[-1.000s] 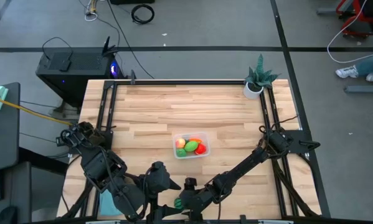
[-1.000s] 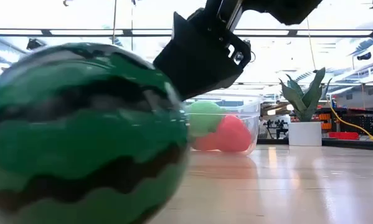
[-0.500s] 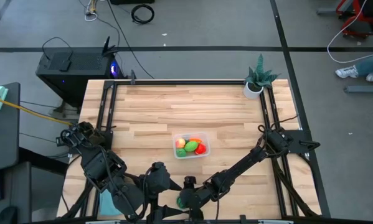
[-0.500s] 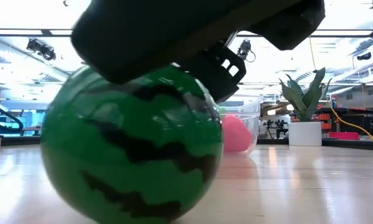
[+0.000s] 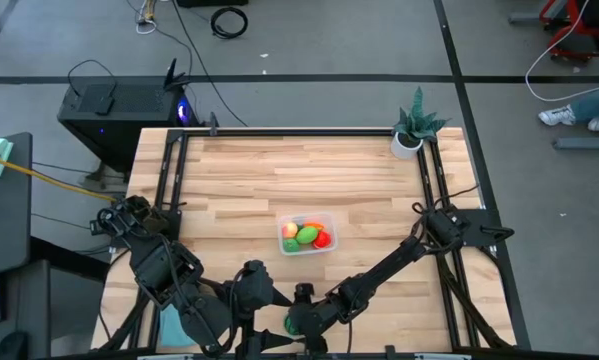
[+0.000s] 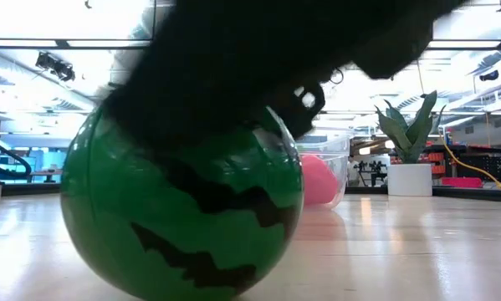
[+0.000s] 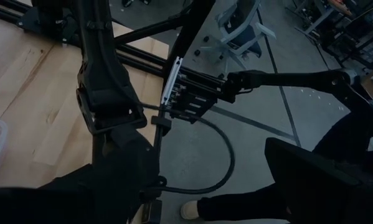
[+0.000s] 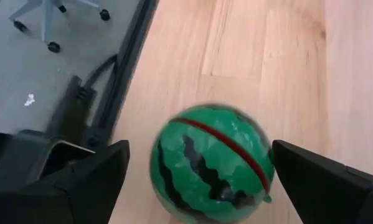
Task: Pick and placing Produce into tupperware
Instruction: Put the green watermelon into the transparent bin
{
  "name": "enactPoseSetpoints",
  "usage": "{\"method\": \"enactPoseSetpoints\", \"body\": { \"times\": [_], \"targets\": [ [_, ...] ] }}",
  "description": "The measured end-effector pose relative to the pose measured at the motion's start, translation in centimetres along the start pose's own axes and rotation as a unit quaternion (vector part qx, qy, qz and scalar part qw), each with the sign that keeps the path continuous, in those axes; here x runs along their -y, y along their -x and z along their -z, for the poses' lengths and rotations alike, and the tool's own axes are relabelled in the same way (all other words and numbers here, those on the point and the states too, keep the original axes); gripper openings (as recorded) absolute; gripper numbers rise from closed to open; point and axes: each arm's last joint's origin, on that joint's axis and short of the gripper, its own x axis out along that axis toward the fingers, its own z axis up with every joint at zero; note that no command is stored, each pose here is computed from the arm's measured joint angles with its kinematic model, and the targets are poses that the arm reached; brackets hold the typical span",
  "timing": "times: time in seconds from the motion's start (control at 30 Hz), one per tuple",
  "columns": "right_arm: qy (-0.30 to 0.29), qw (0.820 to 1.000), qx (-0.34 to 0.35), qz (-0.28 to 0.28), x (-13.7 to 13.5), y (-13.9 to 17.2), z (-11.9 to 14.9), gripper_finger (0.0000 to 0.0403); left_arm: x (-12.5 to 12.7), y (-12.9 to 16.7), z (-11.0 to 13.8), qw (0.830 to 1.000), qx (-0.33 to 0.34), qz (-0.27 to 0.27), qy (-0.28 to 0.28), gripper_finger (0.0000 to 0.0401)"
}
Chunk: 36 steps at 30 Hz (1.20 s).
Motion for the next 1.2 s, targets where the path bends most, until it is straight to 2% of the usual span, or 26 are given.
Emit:
{"method": "enactPoseSetpoints", "body": {
  "times": [0.23,0.47,0.77,1.2],
  "targets": [
    [-0.004,1.000,0.012,0.003,0.65,-0.67,1.29,0.0398,0.00,0.00,0.00,1.000,0.000,0.000,0.000,0.0341],
    [0.009,0.999,0.028,0.037,0.81,-0.64,1.14,0.0397,-0.01,-0.01,-0.01,1.000,0.000,0.000,0.000,0.0341],
    [0.000,0.998,0.041,0.047,0.49,-0.57,1.09,0.0396,0.00,0.00,0.00,1.000,0.000,0.000,0.000,0.0341],
    [0.002,0.998,0.030,0.051,0.61,-0.58,1.27,0.0350,0.00,0.00,0.00,1.000,0.000,0.000,0.000,0.0341]
  ]
}}
